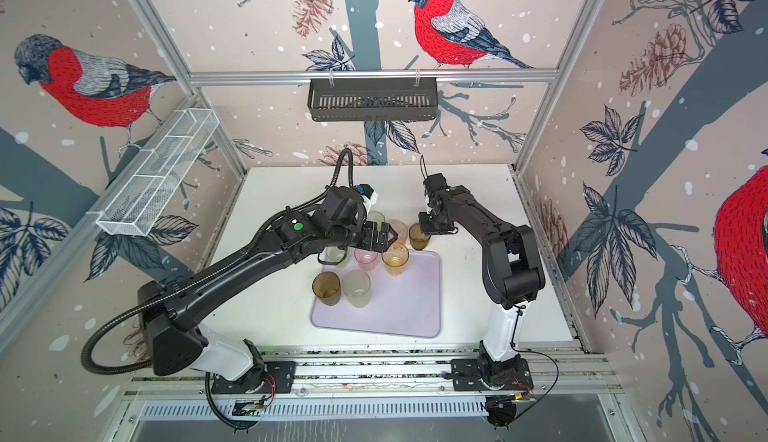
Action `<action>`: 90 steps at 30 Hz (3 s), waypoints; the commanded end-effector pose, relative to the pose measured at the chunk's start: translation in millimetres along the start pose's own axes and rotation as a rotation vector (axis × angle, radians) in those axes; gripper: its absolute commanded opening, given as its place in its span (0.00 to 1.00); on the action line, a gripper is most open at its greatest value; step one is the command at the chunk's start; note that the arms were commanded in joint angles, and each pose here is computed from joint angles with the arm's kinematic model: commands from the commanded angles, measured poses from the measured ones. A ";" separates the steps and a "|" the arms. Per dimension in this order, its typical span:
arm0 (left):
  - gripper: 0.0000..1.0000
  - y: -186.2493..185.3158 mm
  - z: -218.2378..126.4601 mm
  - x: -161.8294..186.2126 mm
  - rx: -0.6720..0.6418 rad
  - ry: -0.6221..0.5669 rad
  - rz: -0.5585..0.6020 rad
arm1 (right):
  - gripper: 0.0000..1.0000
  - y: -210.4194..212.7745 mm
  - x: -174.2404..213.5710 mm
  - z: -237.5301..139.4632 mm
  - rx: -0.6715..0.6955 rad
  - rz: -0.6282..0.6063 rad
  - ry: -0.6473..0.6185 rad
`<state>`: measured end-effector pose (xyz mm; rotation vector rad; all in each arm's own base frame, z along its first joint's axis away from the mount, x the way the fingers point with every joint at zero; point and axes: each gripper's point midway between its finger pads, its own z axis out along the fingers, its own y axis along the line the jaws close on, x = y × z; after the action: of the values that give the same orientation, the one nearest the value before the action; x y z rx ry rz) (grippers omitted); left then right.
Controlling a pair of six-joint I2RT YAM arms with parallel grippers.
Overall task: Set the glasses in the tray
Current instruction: 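Lower the open right gripper around the olive cup's rim, then close the right gripper on the olive cup's rim and lift it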
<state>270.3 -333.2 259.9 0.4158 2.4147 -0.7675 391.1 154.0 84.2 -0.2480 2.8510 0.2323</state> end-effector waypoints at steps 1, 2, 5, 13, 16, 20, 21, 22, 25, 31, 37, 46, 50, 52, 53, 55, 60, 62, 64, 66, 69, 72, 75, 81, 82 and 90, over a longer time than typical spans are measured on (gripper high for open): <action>0.98 -4.6 -2.2 -7.3 0.017 -0.030 0.003 | 0.25 -1.0 -0.3 0.3 0.009 -0.012 0.003; 0.98 -4.6 -2.2 -7.4 0.017 -0.031 0.003 | 0.25 -0.7 -0.2 0.2 0.008 -0.012 0.002; 0.98 -4.7 -2.1 -7.2 0.018 -0.030 0.004 | 0.23 -1.3 0.5 1.0 0.011 -0.012 0.004; 0.98 -5.1 -1.1 -7.6 0.018 -0.030 0.006 | 0.20 -3.1 0.7 1.9 0.017 -0.011 0.007; 0.98 -5.2 -1.8 -8.5 0.018 -0.031 0.005 | 0.19 -3.8 1.5 3.1 0.019 -0.012 0.011; 0.98 -4.6 -1.5 -7.9 0.016 -0.029 0.006 | 0.18 -3.8 1.1 2.9 0.020 -0.012 0.010; 0.98 -5.2 -2.2 -8.1 0.017 -0.030 0.008 | 0.18 -3.8 0.9 3.0 0.020 -0.012 0.010; 0.98 -5.0 -2.2 -8.2 0.017 -0.031 0.007 | 0.17 -4.2 1.2 3.8 0.022 -0.013 0.012; 0.98 -4.6 -2.5 -8.5 0.015 -0.031 0.009 | 0.16 -4.7 1.6 3.9 0.024 -0.011 0.013; 0.98 -5.0 -2.5 -8.3 0.016 -0.031 0.008 | 0.14 -5.4 1.2 3.9 0.027 -0.012 0.013; 0.98 -4.3 -2.3 -8.7 0.013 -0.033 0.007 | 0.13 -7.2 0.5 2.9 0.032 -0.009 0.010; 0.98 -2.9 -1.4 -7.4 0.007 -0.030 0.005 | 0.11 -9.8 -0.1 2.5 0.039 -0.006 0.008; 0.98 -3.2 -2.0 -8.0 0.008 -0.033 0.005 | 0.09 -10.6 -0.8 1.1 0.040 -0.004 0.003; 0.98 -2.7 -2.2 -8.1 0.007 -0.033 0.005 | 0.08 -11.1 -1.2 0.9 0.041 -0.003 0.002; 0.98 -2.7 -2.2 -8.2 0.007 -0.034 0.004 | 0.07 -10.9 -1.2 0.7 0.042 -0.003 0.001; 0.98 -2.1 -2.4 -7.8 0.004 -0.033 0.003 | 0.07 -11.7 -1.6 -0.7 0.043 -0.002 -0.002; 0.98 -1.5 -2.5 -7.3 0.002 -0.033 0.004 | 0.06 -15.8 -2.1 -4.0 0.056 0.002 -0.008; 0.98 -1.3 -2.9 -7.4 0.001 -0.035 0.002 | 0.05 -18.1 -3.0 -6.7 0.060 0.006 -0.013; 0.98 -1.2 -3.3 -7.7 0.001 -0.037 0.005 | 0.04 -20.0 -3.6 -9.1 0.062 0.011 -0.017; 0.98 -1.7 -3.5 -8.0 0.003 -0.038 0.005 | 0.03 -21.2 -3.9 -11.7 0.065 0.012 -0.021; 0.98 -1.8 -3.3 -7.8 0.004 -0.039 0.007 | 0.03 -22.3 -4.5 -15.9 0.070 0.013 -0.027; 0.98 -1.9 -3.2 -8.1 0.006 -0.039 0.008 | 0.02 -23.0 -3.8 -19.6 0.075 0.013 -0.030; 0.98 -2.6 -3.7 -7.9 0.009 -0.040 0.011 | 0.02 -23.1 -2.9 -24.0 0.077 0.014 -0.035; 0.98 -2.1 -4.4 -7.0 0.010 -0.042 0.013 | 0.02 -24.5 -1.0 -31.9 0.081 0.026 -0.047; 0.98 -2.8 -5.1 -7.4 0.012 -0.043 0.014 | 0.01 -24.3 0.0 -33.2 0.082 0.027 -0.048; 0.98 -2.8 -5.7 -5.8 0.015 -0.040 0.018 | 0.01 -25.5 4.9 -43.6 0.087 0.033 -0.059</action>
<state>268.1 -329.1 260.2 0.4136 2.4111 -0.7623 383.4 124.7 117.3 -0.1802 2.8012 0.1417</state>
